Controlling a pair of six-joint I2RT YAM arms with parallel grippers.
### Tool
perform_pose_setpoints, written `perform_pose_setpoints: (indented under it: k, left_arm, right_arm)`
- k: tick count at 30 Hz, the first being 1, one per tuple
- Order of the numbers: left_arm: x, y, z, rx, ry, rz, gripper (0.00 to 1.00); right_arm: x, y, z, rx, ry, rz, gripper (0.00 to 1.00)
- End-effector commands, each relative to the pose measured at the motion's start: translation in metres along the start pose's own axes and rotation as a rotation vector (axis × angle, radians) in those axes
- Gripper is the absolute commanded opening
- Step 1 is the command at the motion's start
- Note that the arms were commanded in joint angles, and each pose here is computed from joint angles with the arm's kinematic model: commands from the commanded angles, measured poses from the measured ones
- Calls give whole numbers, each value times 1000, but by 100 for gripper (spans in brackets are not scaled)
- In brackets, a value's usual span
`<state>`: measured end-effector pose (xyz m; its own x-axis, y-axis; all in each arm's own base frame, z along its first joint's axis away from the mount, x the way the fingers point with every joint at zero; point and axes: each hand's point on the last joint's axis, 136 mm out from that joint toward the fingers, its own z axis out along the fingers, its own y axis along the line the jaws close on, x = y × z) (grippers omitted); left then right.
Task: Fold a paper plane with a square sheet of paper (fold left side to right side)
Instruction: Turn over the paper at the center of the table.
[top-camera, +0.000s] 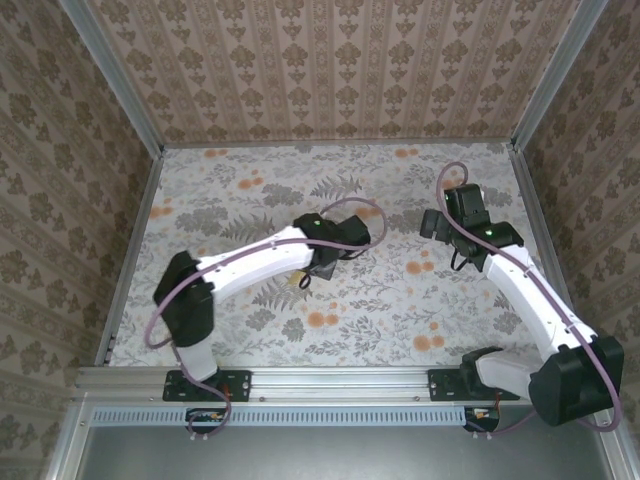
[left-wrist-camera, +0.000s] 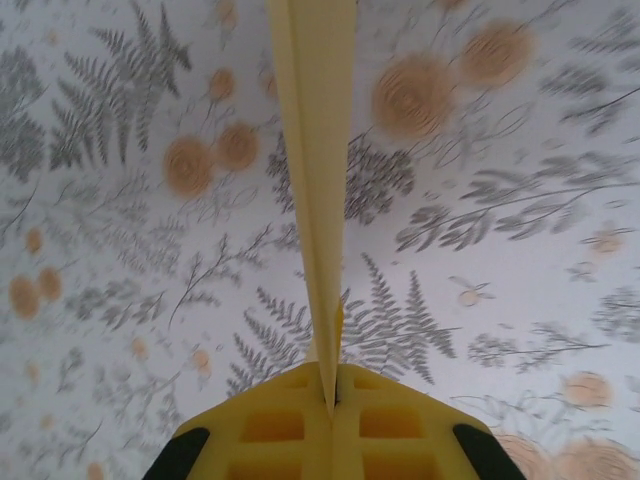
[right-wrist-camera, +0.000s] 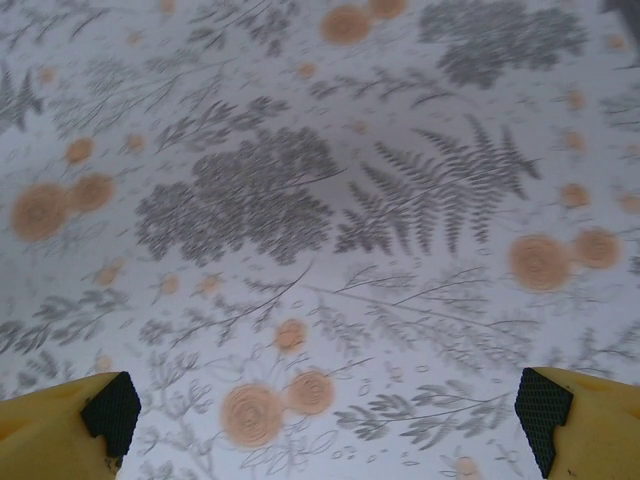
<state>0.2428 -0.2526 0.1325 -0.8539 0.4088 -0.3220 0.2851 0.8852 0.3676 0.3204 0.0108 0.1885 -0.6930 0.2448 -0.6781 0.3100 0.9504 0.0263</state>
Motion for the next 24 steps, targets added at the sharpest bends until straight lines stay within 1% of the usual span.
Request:
perform_pose_setpoints:
  k: [1,5,9,12,15,18,22,24]
  left_arm:
    - [15,14,7,-140,100,-46,0]
    - [21,-27,31,-63,224,-44,0]
    - [10,-53,41,-3,264,-26,0]
    - [4,-70,47,81,285,-40,1]
    - [3,-88,53,202,319,-70,15]
    - [-6,-105,49,336,315,-89,25]
    - [-30,-123,30,549,233,-113,42]
    - [-38,-121,21,626,187,-132,48]
  right_arm:
    - [-2,-30,-10,131,-45,37,100]
    - [-5,-31,-14,125,-60,57,100]
    - [-5,-29,-16,107,-62,59,100]
    - [-2,-25,-14,91,-49,52,100]
    - [1,-21,-11,70,-35,47,100]
    - [4,-13,-7,31,-15,42,100]
    - [7,7,-3,-66,25,24,100]
    - [11,21,-2,-139,52,9,100]
